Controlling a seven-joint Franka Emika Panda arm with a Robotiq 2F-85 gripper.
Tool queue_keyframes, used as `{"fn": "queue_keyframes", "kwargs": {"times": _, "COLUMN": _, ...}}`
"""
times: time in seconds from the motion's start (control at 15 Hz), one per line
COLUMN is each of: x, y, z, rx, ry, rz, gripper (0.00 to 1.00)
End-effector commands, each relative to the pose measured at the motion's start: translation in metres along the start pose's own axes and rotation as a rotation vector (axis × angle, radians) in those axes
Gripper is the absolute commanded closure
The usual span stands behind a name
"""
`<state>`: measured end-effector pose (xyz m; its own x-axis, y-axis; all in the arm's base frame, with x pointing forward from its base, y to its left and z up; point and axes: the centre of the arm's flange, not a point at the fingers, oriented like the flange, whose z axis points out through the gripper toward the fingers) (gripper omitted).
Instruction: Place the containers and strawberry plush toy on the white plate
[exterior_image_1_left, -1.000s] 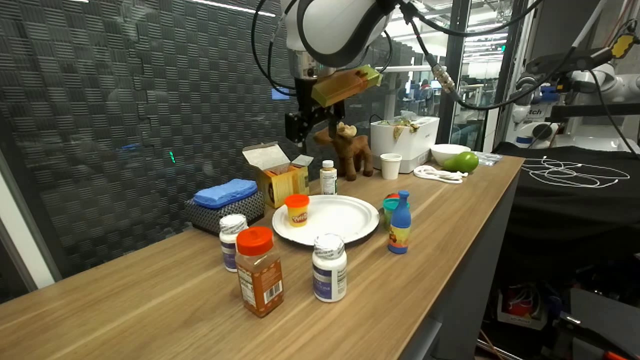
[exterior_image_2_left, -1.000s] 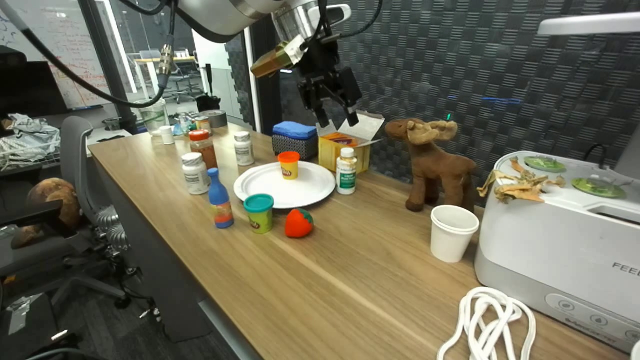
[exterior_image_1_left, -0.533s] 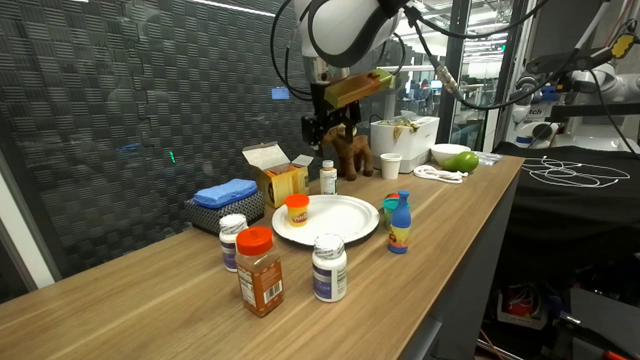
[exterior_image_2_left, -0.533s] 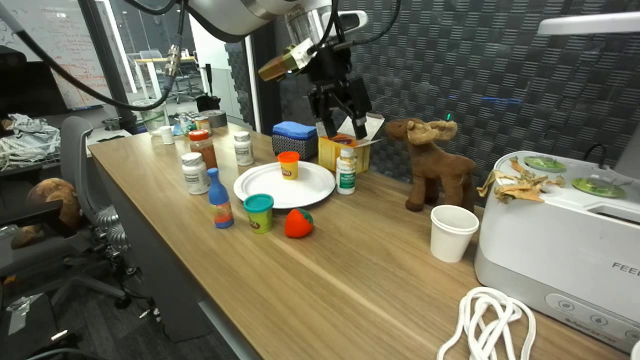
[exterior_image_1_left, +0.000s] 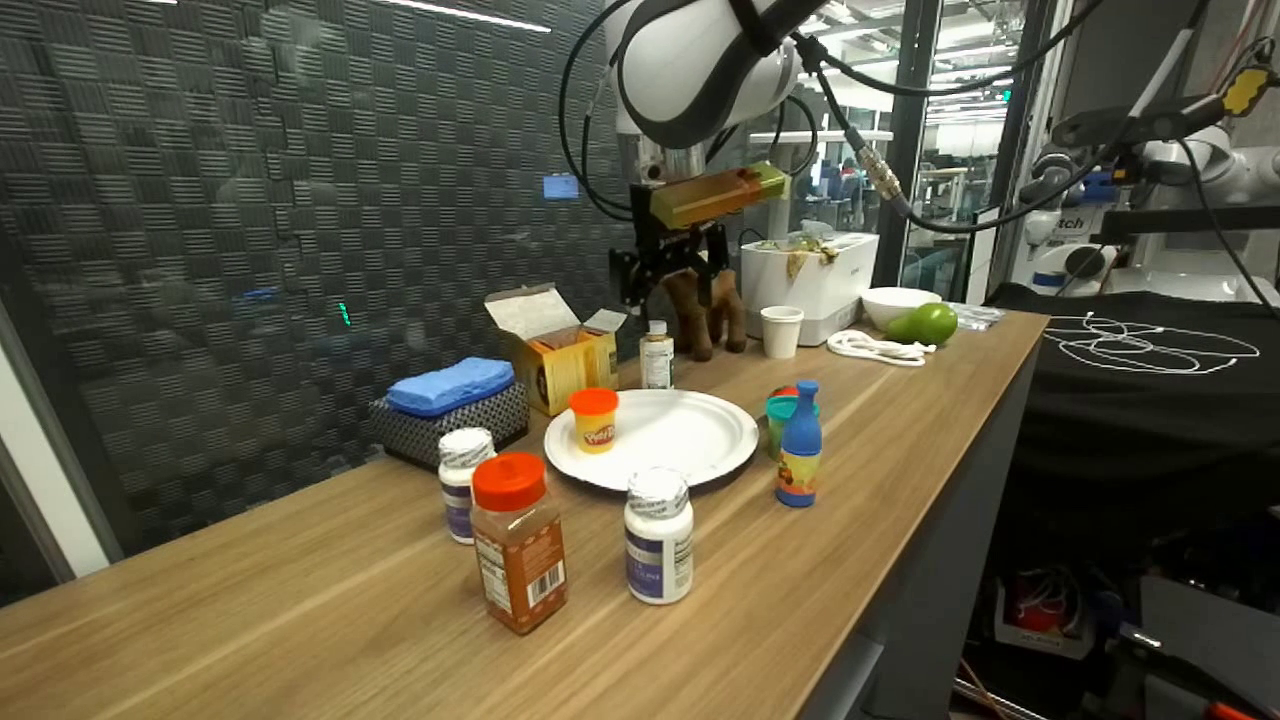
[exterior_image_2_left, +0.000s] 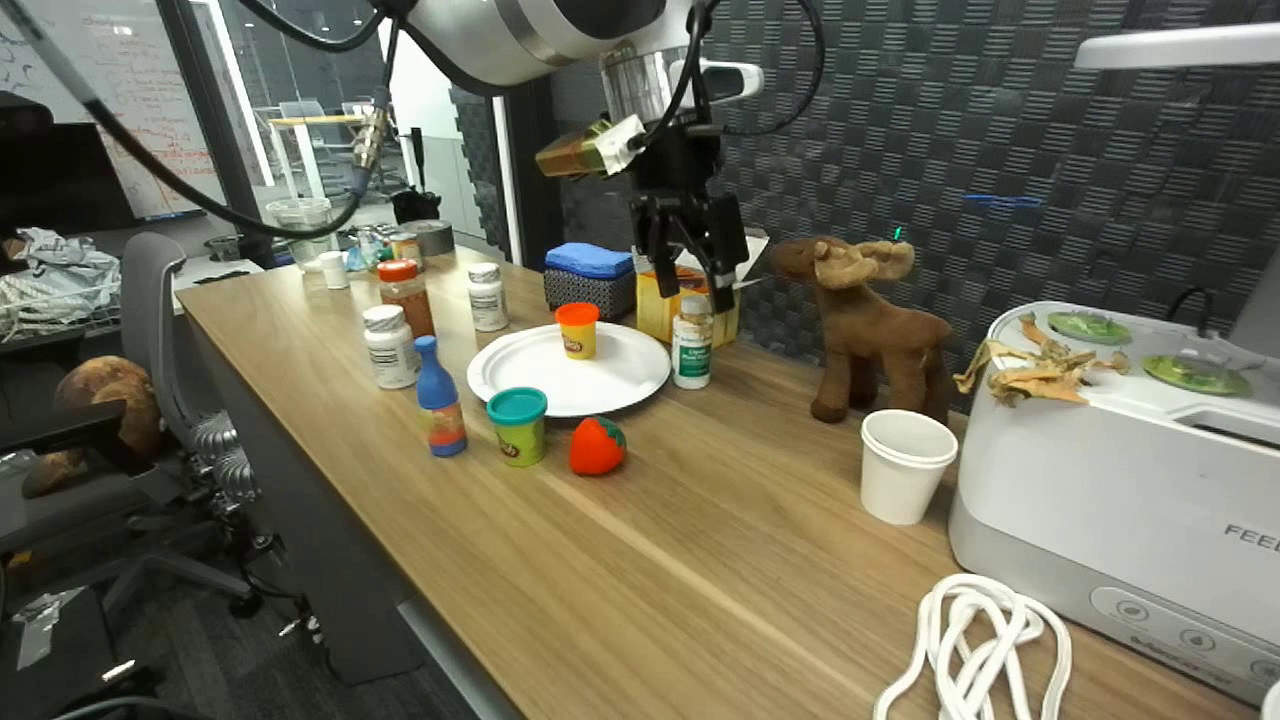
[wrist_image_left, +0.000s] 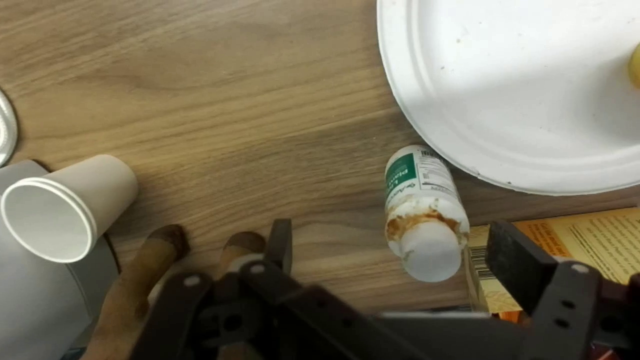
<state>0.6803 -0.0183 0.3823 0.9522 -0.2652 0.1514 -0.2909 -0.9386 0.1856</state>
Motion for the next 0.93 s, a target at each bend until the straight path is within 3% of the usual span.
{"fn": "queue_keyframes", "kwargs": {"times": 0.0, "x": 0.019, "y": -0.003, "z": -0.002, "rx": 0.030, "ry": -0.015, "rz": 0.005, "gripper": 0.00}}
{"fn": "queue_keyframes", "kwargs": {"times": 0.07, "x": 0.021, "y": -0.003, "z": -0.001, "rx": 0.030, "ry": -0.015, "rz": 0.005, "gripper": 0.05}}
{"fn": "queue_keyframes", "kwargs": {"times": 0.13, "x": 0.023, "y": -0.004, "z": 0.001, "rx": 0.027, "ry": -0.013, "rz": 0.002, "gripper": 0.27}}
{"fn": "queue_keyframes", "kwargs": {"times": 0.27, "x": 0.027, "y": -0.006, "z": 0.001, "rx": 0.026, "ry": -0.009, "rz": -0.003, "gripper": 0.32}}
{"fn": "queue_keyframes", "kwargs": {"times": 0.8, "x": 0.027, "y": -0.014, "z": -0.009, "rx": 0.022, "ry": -0.020, "rz": -0.011, "gripper": 0.93}}
{"fn": "queue_keyframes", "kwargs": {"times": 0.87, "x": 0.026, "y": -0.016, "z": -0.012, "rx": 0.016, "ry": -0.017, "rz": -0.013, "gripper": 0.92}}
